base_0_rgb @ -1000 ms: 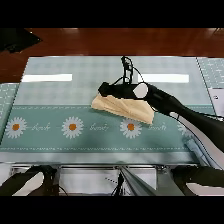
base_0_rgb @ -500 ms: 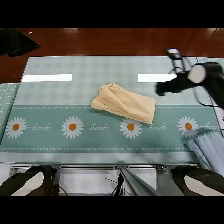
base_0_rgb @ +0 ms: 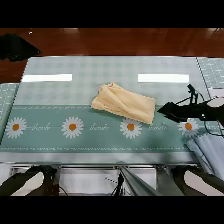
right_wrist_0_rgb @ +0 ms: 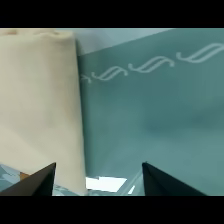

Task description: Fold the shirts.

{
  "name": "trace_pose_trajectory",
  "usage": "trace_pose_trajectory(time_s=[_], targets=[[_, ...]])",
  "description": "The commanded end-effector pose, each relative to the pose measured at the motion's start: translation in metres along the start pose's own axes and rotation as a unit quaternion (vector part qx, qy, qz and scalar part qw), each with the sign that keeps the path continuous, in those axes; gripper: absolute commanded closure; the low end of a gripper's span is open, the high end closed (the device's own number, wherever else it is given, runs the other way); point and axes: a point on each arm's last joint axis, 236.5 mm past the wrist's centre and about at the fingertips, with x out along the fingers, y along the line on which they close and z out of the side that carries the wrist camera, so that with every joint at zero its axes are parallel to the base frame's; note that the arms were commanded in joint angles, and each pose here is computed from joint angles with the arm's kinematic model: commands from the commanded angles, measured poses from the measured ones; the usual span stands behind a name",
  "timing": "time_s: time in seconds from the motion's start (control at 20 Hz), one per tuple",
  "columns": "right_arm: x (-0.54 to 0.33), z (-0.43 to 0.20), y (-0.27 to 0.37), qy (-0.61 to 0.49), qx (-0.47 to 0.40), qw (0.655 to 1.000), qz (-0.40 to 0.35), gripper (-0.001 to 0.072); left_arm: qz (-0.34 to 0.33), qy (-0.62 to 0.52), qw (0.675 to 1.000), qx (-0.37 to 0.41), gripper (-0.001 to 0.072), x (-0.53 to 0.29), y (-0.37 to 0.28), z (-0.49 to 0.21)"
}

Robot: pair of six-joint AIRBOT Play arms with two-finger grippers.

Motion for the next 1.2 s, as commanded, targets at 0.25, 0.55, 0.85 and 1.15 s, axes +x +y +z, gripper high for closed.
trace_pose_trajectory(time_s=[0.25, 0.55, 0.85, 1.15], targets=[[0.064, 0.012, 0.054, -0.084, 0.041, 0.994, 0.054, 0.043, -0.002, 0.014, 1.0, -0.006, 0.0681, 0.007, 0.004, -0.004], [-0.017, 0.032, 0.088, -0.079, -0.123, 0.985, 0.092, 0.0694, -0.009, 0.045, 0.999, -0.029, 0.0681, 0.03, 0.016, -0.02], [-0.224, 0.057, 0.083, -0.224, -0.09, 0.97, 0.02, 0.0693, -0.009, 0.018, 0.999, -0.043, 0.0681, 0.08, 0.018, -0.028], [-0.317, -0.011, -0.004, -0.25, 0.054, 0.949, -0.187, 0.0694, -0.008, -0.012, 1.0, -0.003, 0.0681, 0.119, 0.014, -0.024]])
